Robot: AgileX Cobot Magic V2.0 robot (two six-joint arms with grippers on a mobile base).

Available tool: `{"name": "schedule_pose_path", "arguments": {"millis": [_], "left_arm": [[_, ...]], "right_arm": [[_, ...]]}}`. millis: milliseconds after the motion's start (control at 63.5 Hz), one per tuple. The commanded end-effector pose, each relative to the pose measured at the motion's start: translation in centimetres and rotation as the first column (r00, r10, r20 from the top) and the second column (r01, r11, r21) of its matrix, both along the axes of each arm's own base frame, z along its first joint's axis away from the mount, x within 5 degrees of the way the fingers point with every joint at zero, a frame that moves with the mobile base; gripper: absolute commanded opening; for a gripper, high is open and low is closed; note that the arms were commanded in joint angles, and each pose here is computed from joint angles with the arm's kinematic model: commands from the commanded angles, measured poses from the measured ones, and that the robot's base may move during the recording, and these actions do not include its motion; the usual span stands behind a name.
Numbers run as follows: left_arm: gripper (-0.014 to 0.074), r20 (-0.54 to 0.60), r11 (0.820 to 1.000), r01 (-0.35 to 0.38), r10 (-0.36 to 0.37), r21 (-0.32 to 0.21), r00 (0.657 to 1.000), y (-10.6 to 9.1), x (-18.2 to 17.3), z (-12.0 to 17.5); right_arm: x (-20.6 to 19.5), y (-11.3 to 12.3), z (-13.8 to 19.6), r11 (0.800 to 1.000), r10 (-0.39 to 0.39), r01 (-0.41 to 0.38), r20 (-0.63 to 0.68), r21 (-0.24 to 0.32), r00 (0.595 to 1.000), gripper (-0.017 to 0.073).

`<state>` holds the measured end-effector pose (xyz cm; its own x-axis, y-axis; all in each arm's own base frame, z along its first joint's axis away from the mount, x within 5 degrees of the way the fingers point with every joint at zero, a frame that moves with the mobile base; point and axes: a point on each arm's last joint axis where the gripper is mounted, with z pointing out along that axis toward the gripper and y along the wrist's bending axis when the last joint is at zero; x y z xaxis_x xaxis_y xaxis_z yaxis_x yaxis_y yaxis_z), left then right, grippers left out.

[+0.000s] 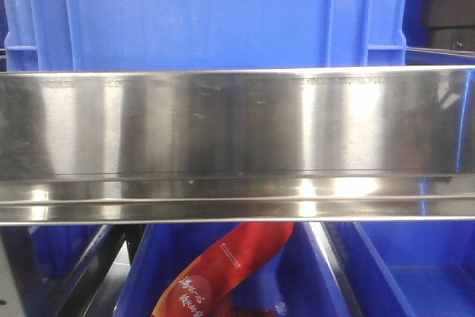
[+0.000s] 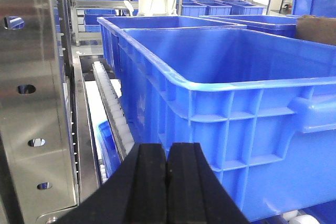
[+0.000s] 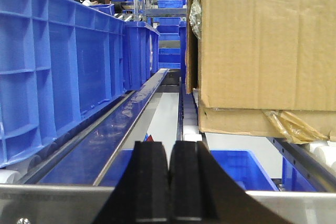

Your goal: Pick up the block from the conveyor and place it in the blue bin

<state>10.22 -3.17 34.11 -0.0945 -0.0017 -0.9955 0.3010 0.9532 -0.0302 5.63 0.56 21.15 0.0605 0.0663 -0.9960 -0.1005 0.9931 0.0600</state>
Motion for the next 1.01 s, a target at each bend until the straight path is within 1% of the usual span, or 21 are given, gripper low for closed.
{"name": "schedule_pose_path", "arguments": {"millis": [0, 346, 394, 425, 441, 520, 535, 598, 630, 661, 677, 709, 772, 835, 913, 961, 992], "left_arm": [[-0.0111, 0.022, 1.0, -0.006, 0.007, -0.012, 1.0, 0.1, -0.1, 0.2], [-0.0111, 0.026, 1.0, -0.007, 0.008, -0.009, 1.0, 0.1, -0.2, 0.1], [-0.0111, 0.021, 1.0, -0.009, 0.009, 0.003, 1.0, 0.2, -0.3, -0.3], [-0.0111, 0.026, 0.999, -0.016, 0.015, 0.036, 1.0, 0.3, -0.4, -0.7], [-0.0111, 0.034, 0.999, -0.022, 0.02, 0.041, 0.999, 0.4, -0.4, -0.8], [-0.0111, 0.076, 0.998, -0.044, 0.041, 0.036, 0.996, 0.7, -1.2, -1.4], [-0.0111, 0.075, 0.998, -0.046, 0.043, 0.044, 0.996, 0.8, -1.3, -1.9], [-0.0111, 0.109, 0.995, -0.076, 0.069, 0.07, 0.992, 1.3, -2.2, -3.3], [-0.0111, 0.119, 0.993, -0.092, 0.084, 0.069, 0.989, 1.5, -2.5, -3.9], [-0.0111, 0.116, 0.992, -0.113, 0.107, 0.048, 0.988, 1.7, -2.9, -4.9], [-0.0111, 0.11, 0.992, -0.121, 0.118, 0.026, 0.987, 1.8, -3.0, -5.3], [-0.0111, 0.112, 0.99, -0.14, 0.139, 0.003, 0.984, 2.0, -3.5, -6.1], [-0.0111, 0.114, 0.984, -0.18, 0.18, -0.005, 0.977, 2.4, -4.0, -7.7], [-0.0111, 0.13, 0.974, -0.227, 0.222, 0.021, 0.966, 2.7, -4.6, -9.4], [-0.0111, 0.138, 0.96, -0.28, 0.275, 0.018, 0.951, 3.1, -5.1, -11.1], [-0.0111, 0.099, 0.95, -0.31, 0.306, 0.031, 0.947, 3.2, -4.8, -12.6], [-0.0111, 0.111, 0.946, -0.323, 0.319, 0.027, 0.941, 3.3, -4.7, -12.8]], "right_arm": [[0.0, -0.1, 0.1, 1.0, -0.007, 0.007, 0.015, 0.0, 1.0, -0.0168], [0.0, -0.1, 0.1, 1.0, -0.007, 0.007, 0.015, 0.0, 1.0, -0.0168], [0.0, -0.1, 0.1, 1.0, -0.007, 0.007, 0.015, 0.0, 1.0, -0.0168], [0.0, -0.1, 0.1, 1.0, -0.007, 0.007, 0.015, 0.0, 1.0, -0.0168], [0.0, -0.1, 0.1, 1.0, -0.007, 0.007, 0.015, 0.0, 1.0, -0.0168], [0.0, -0.1, 0.1, 1.0, -0.007, 0.007, 0.015, 0.0, 1.0, -0.0168], [0.0, -0.1, 0.1, 1.0, -0.007, 0.007, 0.015, 0.0, 1.0, -0.0168], [0.0, -0.1, 0.1, 1.0, -0.007, 0.007, 0.015, 0.0, 1.0, -0.0168], [0.0, -0.1, 0.1, 1.0, -0.007, 0.007, 0.015, 0.0, 1.0, -0.0168], [0.0, -0.1, 0.1, 1.0, -0.007, 0.007, 0.015, 0.0, 1.0, -0.0168], [0.0, -0.1, 0.1, 1.0, -0.007, 0.007, 0.015, 0.0, 1.0, -0.0168], [0.0, -0.1, 0.1, 1.0, -0.007, 0.007, 0.015, 0.0, 1.0, -0.0168], [0.0, -0.1, 0.1, 1.0, -0.007, 0.007, 0.015, 0.0, 1.0, -0.0168], [0.0, -0.1, 0.1, 1.0, -0.007, 0.007, 0.015, 0.0, 1.0, -0.0168], [0.0, -0.1, 0.1, 1.0, -0.007, 0.007, 0.015, 0.0, 1.0, -0.0168], [0.0, -0.1, 0.1, 1.0, -0.007, 0.007, 0.015, 0.0, 1.0, -0.0168], [0.0, -0.1, 0.1, 1.0, -0.007, 0.007, 0.015, 0.0, 1.0, -0.0168]]}}
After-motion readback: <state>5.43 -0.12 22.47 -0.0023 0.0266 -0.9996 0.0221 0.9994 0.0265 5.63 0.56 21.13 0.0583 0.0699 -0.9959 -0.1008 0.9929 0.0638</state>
